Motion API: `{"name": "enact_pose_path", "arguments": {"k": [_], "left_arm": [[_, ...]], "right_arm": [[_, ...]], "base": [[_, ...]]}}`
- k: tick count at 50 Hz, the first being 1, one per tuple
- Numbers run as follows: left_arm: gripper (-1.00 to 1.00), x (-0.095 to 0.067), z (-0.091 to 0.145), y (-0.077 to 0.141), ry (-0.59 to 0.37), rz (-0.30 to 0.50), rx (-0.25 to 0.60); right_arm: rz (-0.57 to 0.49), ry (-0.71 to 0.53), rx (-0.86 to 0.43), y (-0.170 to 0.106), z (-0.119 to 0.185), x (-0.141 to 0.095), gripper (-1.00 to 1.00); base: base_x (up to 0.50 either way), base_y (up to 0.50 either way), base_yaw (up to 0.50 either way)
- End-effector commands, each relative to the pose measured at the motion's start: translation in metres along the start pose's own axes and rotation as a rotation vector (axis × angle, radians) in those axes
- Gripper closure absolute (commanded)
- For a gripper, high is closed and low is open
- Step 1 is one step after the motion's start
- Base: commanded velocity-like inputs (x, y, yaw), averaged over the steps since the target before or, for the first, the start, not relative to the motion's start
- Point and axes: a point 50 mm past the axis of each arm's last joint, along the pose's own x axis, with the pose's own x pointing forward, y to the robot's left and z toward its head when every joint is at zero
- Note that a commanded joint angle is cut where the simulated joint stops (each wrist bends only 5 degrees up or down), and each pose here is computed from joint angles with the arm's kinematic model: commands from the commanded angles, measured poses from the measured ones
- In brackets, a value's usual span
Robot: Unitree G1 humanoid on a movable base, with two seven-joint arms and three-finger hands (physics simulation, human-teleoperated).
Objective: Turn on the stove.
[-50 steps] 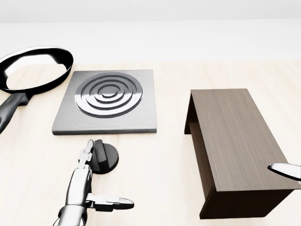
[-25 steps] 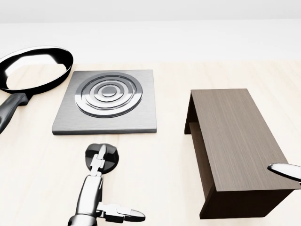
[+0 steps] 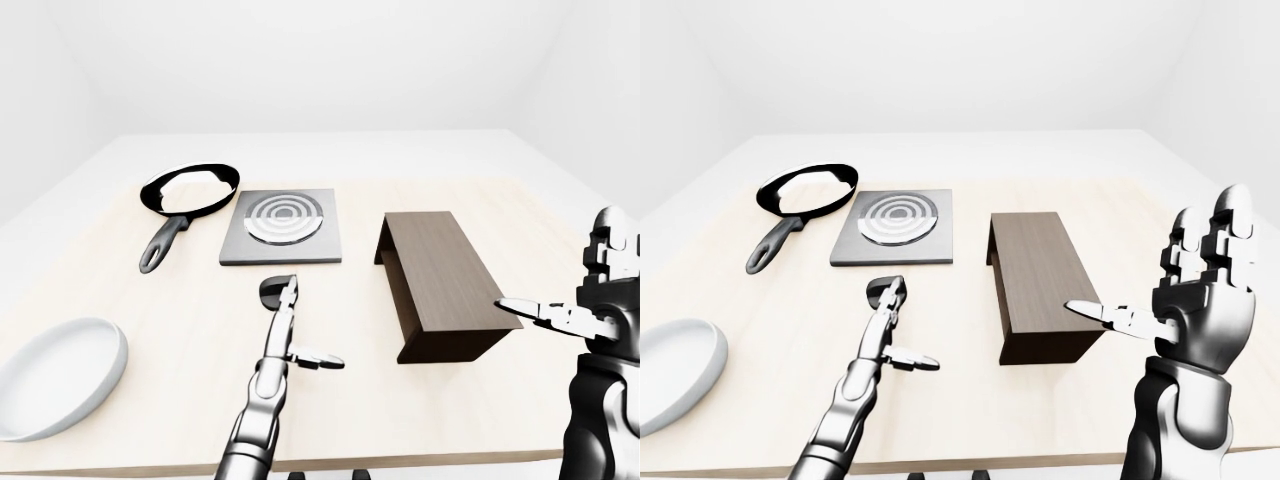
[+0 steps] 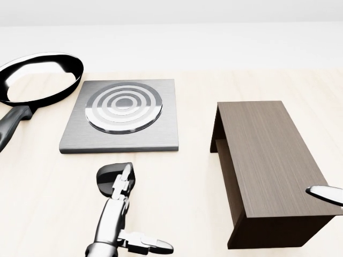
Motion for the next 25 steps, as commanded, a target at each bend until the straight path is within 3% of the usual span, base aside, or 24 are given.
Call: {"name": "enact_pose_path", "arguments": {"k": [1,10,16,25], "left_arm": [[-1.00,0.009,0.003,-0.001,-0.001,-0.007,-0.012],[-1.00,-0.005,0.020,-0.005,-0.093,-0.026,-0.028],[-1.00,-0.030,0.059,-0.001,-0.240,-0.037,-0.061],[-1.00,-0.056,0.090,0.013,-0.331,-0.015,-0.079]], "right_arm": [[0.000,-0.004,0.002,0.000,0.001,0.000,-1.00],[0.001,0.007,0.003,0.000,-0.001,-0.001,-1.00],[0.003,0.013,0.003,0.001,-0.003,-0.001,-1.00],[0.003,0.003,0.003,0.001,0.000,-0.001,-1.00]], "base": [[0.00,0.00,0.00],[0.00,0.00,0.00],[0.00,0.00,0.00],[0.00,0.00,0.00]]}}
